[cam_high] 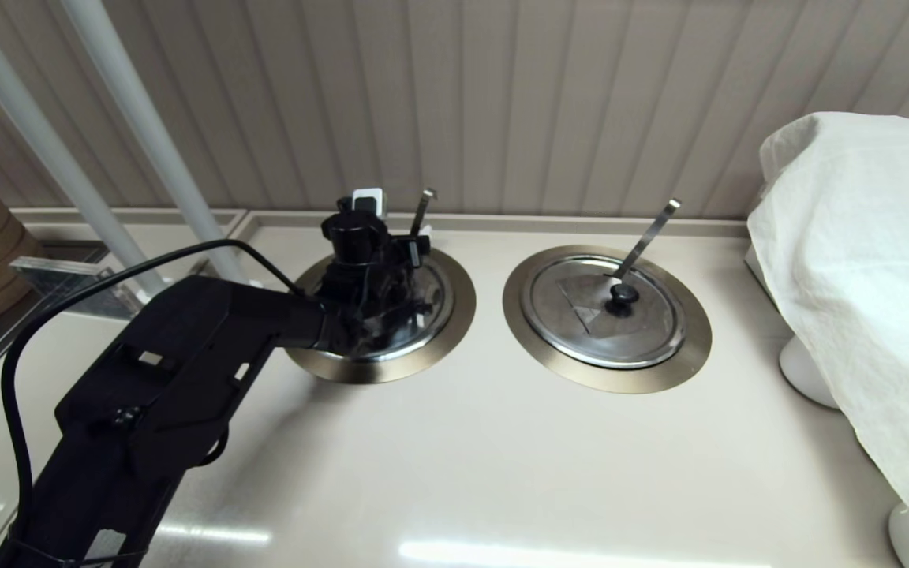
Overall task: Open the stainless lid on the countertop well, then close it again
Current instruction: Put the spoon in the groove
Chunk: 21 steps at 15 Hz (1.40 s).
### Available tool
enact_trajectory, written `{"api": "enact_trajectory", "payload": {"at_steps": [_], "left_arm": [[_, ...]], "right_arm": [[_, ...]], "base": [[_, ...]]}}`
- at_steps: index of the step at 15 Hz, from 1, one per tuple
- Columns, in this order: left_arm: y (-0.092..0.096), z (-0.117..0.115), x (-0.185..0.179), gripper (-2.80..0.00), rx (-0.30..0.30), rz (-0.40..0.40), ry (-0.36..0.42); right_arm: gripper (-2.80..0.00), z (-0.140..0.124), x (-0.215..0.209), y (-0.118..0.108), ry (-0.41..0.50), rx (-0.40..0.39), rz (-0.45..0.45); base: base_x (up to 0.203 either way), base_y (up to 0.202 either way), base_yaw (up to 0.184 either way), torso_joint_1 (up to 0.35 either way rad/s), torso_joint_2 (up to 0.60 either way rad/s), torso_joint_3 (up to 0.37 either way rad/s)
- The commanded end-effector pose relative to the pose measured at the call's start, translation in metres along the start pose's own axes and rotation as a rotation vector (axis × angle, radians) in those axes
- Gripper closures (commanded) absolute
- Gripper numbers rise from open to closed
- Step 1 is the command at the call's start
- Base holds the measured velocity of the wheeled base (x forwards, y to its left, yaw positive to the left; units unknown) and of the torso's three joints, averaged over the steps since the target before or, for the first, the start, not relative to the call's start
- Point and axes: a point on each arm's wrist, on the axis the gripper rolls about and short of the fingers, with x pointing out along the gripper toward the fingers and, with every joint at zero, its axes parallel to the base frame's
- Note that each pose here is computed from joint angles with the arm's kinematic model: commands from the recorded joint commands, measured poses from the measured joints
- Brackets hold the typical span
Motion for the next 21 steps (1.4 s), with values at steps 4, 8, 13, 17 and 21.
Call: {"api": "enact_trajectory", "payload": {"at_steps": [4, 8, 13, 17, 21], "left_arm": [[0.011, -0.001, 0.004, -2.80, 0.002, 0.023, -0.002], [0.019, 0.000, 0.008, -2.80, 0.002, 0.038, -0.011], [0.028, 0.002, 0.010, -2.80, 0.006, 0.055, -0.011], [0.036, 0.004, 0.011, -2.80, 0.010, 0.070, -0.010], [0.042, 0.013, 0.012, -2.80, 0.007, 0.085, -0.026]], "right_arm": [[-2.80, 0.000, 0.000, 0.000, 0.001, -0.001, 0.000], [-2.80, 0.000, 0.000, 0.000, 0.001, -0.001, 0.000], [-2.80, 0.000, 0.000, 0.000, 0.001, -0.001, 0.000], [-2.80, 0.000, 0.000, 0.000, 0.001, -0.001, 0.000], [-2.80, 0.000, 0.000, 0.000, 0.001, -0.001, 0.000]], "base": [[0.000, 0.000, 0.000, 0.000, 0.00, 0.000], [0.000, 0.000, 0.000, 0.000, 0.00, 0.000], [0.000, 0.000, 0.000, 0.000, 0.00, 0.000], [0.000, 0.000, 0.000, 0.000, 0.00, 0.000], [0.000, 0.000, 0.000, 0.000, 0.00, 0.000]]}}
